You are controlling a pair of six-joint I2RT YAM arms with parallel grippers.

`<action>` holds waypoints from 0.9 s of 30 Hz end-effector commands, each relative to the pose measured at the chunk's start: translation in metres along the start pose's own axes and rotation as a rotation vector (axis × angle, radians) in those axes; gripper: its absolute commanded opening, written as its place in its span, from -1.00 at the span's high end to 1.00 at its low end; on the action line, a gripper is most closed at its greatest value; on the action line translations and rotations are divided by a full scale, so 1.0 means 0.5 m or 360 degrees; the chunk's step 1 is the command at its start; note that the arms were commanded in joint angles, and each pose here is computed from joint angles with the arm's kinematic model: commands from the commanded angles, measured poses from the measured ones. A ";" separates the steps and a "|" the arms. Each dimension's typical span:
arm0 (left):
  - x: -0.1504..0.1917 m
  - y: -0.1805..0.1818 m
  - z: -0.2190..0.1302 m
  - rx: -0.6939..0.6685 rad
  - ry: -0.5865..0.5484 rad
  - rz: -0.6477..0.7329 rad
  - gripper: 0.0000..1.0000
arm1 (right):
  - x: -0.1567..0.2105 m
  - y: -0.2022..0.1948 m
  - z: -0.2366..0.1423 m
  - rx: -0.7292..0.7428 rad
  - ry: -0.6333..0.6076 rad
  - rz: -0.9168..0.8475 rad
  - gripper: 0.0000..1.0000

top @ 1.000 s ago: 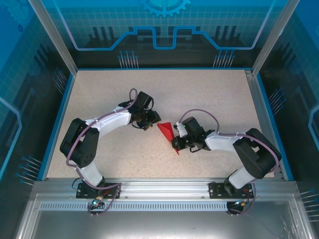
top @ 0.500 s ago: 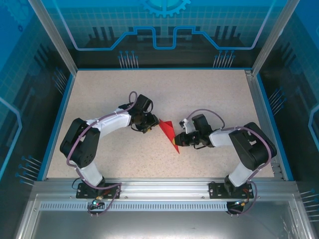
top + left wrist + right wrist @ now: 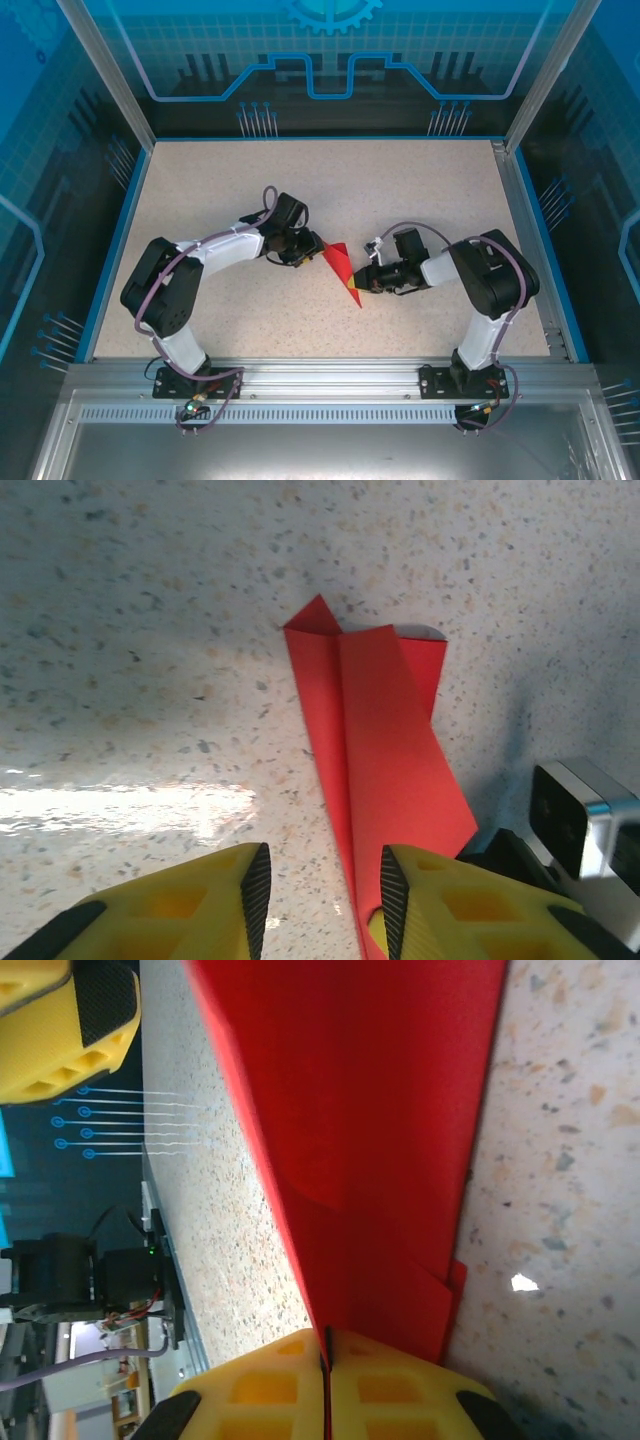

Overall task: Fold a paper plane with a square sheet of paper (pick it up from the middle)
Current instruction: Fifth fold the wing at the center of the table.

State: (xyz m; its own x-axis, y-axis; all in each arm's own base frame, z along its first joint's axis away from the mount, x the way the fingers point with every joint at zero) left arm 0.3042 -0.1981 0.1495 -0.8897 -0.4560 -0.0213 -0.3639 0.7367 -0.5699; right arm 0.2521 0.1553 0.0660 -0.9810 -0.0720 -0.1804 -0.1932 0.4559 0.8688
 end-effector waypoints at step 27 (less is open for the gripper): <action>0.021 -0.002 0.016 0.0072 0.0028 0.0033 0.25 | -0.007 -0.027 0.006 0.0052 0.0041 0.0174 0.82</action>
State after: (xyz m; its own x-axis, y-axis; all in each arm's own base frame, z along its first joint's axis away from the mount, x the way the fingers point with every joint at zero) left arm 0.3006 -0.2061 0.1449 -0.9016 -0.4313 -0.0323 -0.3272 0.7290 -0.6012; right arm 0.2566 0.1561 0.0643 -0.9904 -0.0695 -0.1196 -0.1381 0.4497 0.8825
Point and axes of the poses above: each hand's point on the last joint's axis, 136 mm out from that joint toward the fingers, its own z axis out along the fingers, its own y axis along the line the jaws close on, x = y × z, the point moved 10 cm from there along -z, back along the fingers, and after that the axes turned 2 degrees about -z, right-handed, at the moved point
